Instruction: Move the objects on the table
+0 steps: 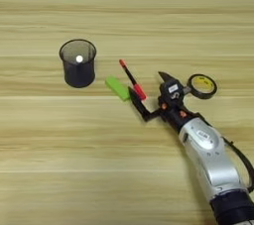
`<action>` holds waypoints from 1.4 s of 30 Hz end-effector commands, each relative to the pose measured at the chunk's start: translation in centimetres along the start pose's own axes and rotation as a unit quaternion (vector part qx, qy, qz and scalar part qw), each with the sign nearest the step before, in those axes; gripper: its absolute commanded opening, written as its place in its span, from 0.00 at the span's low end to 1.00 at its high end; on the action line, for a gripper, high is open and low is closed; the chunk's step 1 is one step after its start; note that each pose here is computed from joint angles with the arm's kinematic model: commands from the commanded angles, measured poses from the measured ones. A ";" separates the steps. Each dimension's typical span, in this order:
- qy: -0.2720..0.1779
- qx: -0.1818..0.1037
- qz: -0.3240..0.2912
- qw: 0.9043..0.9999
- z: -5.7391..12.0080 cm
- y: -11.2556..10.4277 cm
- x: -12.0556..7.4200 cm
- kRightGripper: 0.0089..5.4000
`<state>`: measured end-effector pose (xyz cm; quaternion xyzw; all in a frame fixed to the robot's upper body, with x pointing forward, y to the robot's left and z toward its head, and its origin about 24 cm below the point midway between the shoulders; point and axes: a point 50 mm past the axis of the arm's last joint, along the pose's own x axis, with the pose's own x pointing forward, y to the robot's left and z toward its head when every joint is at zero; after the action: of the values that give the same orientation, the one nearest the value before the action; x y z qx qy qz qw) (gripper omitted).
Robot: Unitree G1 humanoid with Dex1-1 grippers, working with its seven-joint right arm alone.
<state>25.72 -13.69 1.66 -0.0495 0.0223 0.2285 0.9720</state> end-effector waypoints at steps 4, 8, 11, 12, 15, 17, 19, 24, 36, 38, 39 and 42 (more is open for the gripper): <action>-0.045 -0.027 -0.015 0.999 2.0 -1.0 1.1 1.00; -0.042 -0.027 -0.020 0.999 1.9 -1.1 1.2 1.00; -0.041 -0.027 -0.021 0.999 1.8 -1.1 1.3 1.00; -0.041 -0.027 -0.022 0.999 1.8 -1.1 1.3 1.00; -0.039 -0.028 -0.025 0.999 1.8 -1.2 1.3 1.00; -0.037 -0.028 -0.027 0.999 1.7 -1.2 1.3 1.00; -0.034 -0.029 -0.031 0.999 1.6 -1.3 1.4 1.00; -0.026 -0.029 -0.043 0.998 1.4 -1.6 1.6 1.00; -0.009 -0.033 -0.042 0.998 1.1 -1.5 1.7 1.00; -0.007 -0.035 -0.040 0.999 1.0 -1.4 1.8 1.00; -0.004 -0.035 -0.038 0.999 1.0 -1.3 1.8 1.00; -0.001 -0.035 -0.036 0.999 1.0 -1.3 1.9 1.00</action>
<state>26.44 -14.17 0.27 -0.0724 0.0584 0.1947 0.9764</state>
